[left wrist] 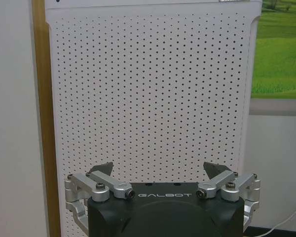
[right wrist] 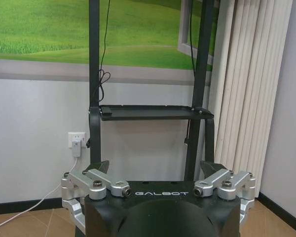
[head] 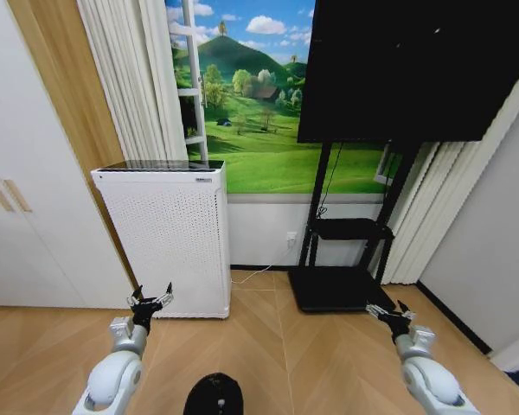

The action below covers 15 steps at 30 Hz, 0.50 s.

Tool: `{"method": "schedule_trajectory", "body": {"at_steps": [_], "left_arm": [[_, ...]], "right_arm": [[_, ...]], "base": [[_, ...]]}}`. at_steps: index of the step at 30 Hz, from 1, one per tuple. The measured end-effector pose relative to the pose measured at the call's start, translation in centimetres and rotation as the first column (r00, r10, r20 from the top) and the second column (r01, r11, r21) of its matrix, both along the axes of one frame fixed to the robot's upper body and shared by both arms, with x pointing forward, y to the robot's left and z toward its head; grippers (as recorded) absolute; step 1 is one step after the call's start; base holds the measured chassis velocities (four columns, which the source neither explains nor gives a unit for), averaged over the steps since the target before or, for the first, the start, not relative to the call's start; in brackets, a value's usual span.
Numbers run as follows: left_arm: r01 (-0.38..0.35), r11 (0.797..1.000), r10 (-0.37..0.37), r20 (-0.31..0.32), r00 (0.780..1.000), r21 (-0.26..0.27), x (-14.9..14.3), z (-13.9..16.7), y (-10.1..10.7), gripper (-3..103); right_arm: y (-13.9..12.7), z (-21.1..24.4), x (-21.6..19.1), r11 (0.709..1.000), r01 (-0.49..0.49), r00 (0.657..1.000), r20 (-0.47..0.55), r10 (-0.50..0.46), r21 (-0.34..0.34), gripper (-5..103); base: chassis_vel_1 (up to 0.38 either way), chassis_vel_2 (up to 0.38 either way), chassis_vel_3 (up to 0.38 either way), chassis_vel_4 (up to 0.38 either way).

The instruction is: Pick up the trash bin and place the garbage on the floor into it.

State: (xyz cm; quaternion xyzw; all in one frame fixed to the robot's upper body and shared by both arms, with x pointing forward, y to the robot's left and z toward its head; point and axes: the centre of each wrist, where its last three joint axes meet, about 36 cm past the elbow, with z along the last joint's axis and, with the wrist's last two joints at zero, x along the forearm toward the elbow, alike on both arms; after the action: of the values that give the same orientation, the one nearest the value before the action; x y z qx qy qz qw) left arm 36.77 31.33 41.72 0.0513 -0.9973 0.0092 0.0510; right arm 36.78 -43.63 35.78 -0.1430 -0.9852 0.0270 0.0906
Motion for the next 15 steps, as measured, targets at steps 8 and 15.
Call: {"method": "schedule_trajectory", "body": {"at_steps": [8, 15], "left_arm": [[0.0, 1.0, 0.0, 0.0, 1.0, 0.0, 0.0, 0.0, 0.0, 100], [0.0, 1.0, 0.0, 0.0, 1.0, 0.0, 0.0, 0.0, 0.0, 100]], "right_arm": [[0.0, 0.0, 0.0, 1.0, 0.0, 1.0, 0.0, 0.0, 0.0, 100], [0.0, 0.0, 0.0, 1.0, 0.0, 1.0, 0.0, 0.0, 0.0, 100]], "base": [[0.0, 0.0, 0.0, 0.0], [0.028, 0.019, -0.024, -0.031]]}}
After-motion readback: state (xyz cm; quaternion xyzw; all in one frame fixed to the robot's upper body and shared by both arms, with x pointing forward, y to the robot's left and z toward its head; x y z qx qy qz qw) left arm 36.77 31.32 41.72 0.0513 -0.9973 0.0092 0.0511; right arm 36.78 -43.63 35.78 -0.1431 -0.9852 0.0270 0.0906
